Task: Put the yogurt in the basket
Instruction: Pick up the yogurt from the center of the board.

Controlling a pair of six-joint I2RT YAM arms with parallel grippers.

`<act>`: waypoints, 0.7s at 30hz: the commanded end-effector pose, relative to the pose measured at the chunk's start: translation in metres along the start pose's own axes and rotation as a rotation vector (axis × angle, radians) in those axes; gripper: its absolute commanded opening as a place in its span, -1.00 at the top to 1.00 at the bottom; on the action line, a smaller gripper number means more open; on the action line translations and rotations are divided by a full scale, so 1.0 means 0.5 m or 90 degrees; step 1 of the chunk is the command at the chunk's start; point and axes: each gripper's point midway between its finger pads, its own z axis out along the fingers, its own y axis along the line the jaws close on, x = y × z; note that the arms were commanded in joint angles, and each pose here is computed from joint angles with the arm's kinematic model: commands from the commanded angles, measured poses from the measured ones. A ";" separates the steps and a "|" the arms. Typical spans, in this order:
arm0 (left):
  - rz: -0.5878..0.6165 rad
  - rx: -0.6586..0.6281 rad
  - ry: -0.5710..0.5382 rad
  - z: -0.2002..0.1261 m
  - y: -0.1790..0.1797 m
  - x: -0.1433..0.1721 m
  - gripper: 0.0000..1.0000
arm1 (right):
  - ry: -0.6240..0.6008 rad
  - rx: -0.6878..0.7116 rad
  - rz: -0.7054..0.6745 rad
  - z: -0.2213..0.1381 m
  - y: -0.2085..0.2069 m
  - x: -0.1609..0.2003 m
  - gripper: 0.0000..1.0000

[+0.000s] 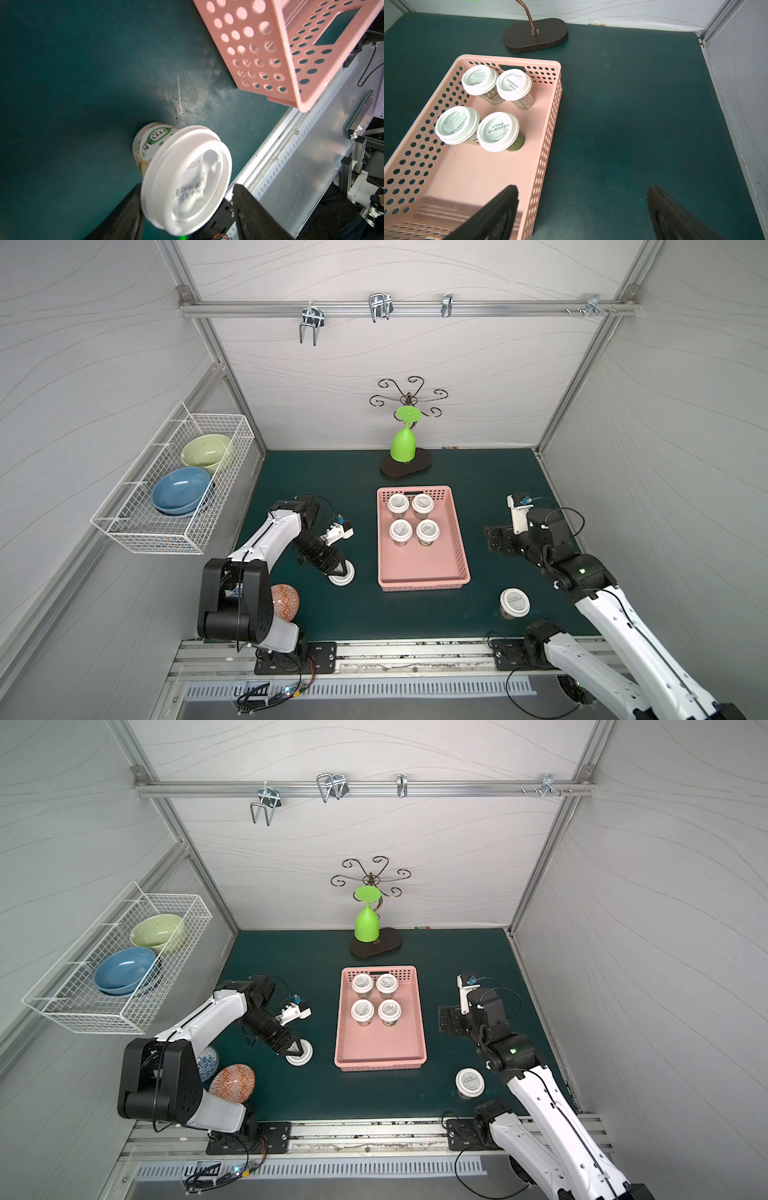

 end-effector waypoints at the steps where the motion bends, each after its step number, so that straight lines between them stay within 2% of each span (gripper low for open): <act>1: 0.022 0.010 -0.013 -0.014 -0.014 -0.014 -0.48 | -0.009 -0.006 0.000 0.000 0.005 -0.005 -0.98; 7: -0.007 -0.019 0.016 0.012 0.021 -0.008 -0.71 | -0.007 -0.003 -0.003 0.002 0.003 -0.004 -0.98; 11: 0.012 -0.023 0.021 0.023 0.019 -0.004 -0.78 | -0.011 0.000 -0.003 0.000 0.001 -0.007 -0.98; 16: 0.006 -0.020 0.023 0.031 0.021 -0.003 -0.78 | -0.006 -0.005 -0.001 0.002 0.005 -0.004 -0.98; 21: 0.004 -0.027 0.031 0.033 0.028 -0.003 -0.65 | -0.008 0.003 -0.005 0.002 0.000 -0.005 -0.98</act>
